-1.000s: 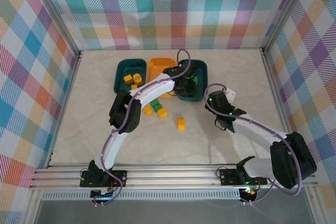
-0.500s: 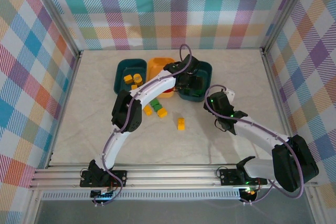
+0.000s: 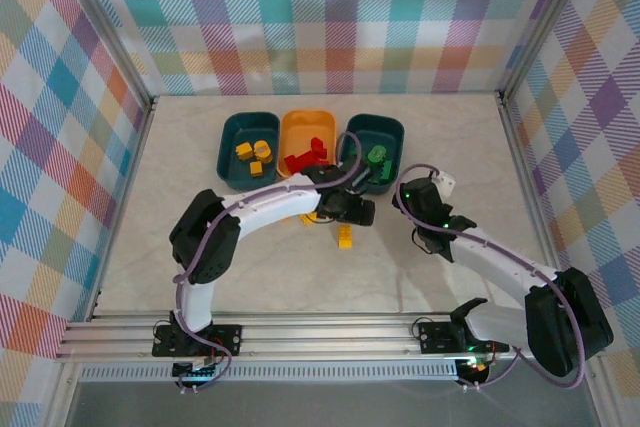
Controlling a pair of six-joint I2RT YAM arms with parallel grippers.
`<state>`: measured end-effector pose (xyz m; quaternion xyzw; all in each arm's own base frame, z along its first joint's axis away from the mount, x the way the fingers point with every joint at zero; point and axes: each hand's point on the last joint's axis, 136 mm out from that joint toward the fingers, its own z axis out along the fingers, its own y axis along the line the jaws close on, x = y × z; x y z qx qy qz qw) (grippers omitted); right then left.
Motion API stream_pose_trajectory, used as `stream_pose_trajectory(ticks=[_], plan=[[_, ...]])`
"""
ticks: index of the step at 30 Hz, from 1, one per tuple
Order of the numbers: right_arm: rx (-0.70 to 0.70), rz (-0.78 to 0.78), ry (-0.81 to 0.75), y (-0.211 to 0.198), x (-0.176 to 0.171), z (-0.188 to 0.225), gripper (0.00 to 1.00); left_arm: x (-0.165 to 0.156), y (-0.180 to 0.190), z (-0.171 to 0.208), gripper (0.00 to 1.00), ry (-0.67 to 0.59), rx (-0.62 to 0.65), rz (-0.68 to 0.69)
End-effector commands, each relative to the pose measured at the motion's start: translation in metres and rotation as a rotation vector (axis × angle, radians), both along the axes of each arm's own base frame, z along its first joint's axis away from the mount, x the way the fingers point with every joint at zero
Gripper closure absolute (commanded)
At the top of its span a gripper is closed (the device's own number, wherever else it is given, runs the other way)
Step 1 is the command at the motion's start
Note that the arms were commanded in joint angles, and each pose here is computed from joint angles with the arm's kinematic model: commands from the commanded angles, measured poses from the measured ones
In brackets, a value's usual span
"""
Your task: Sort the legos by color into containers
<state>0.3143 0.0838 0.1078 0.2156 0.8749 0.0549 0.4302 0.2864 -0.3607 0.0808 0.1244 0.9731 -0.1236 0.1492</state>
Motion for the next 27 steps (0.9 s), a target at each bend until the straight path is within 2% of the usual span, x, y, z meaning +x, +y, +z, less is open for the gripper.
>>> stream_pose_trajectory(ticks=[1, 8, 13, 18, 19, 27], plan=[[0.003, -0.043, -0.001, -0.007, -0.001, -0.001, 0.15, -0.007, -0.001, -0.015, 0.13, -0.004, 0.058, 0.03], [0.008, -0.035, 0.003, -0.005, 0.0, -0.003, 0.15, -0.021, 0.012, -0.041, 0.2, 0.007, 0.208, 0.058], [0.023, -0.022, 0.007, -0.001, 0.001, -0.005, 0.15, -0.031, 0.021, -0.053, 0.31, -0.038, 0.29, 0.087], [0.026, -0.006, 0.012, 0.003, 0.002, -0.006, 0.16, -0.027, 0.022, -0.057, 0.62, -0.073, 0.286, 0.11], [0.026, -0.005, 0.012, 0.003, 0.002, -0.006, 0.16, -0.026, 0.022, -0.055, 0.65, -0.085, 0.284, 0.108], [0.024, -0.001, 0.011, 0.003, 0.003, -0.006, 0.16, -0.014, 0.027, -0.013, 0.67, -0.174, 0.28, 0.083]])
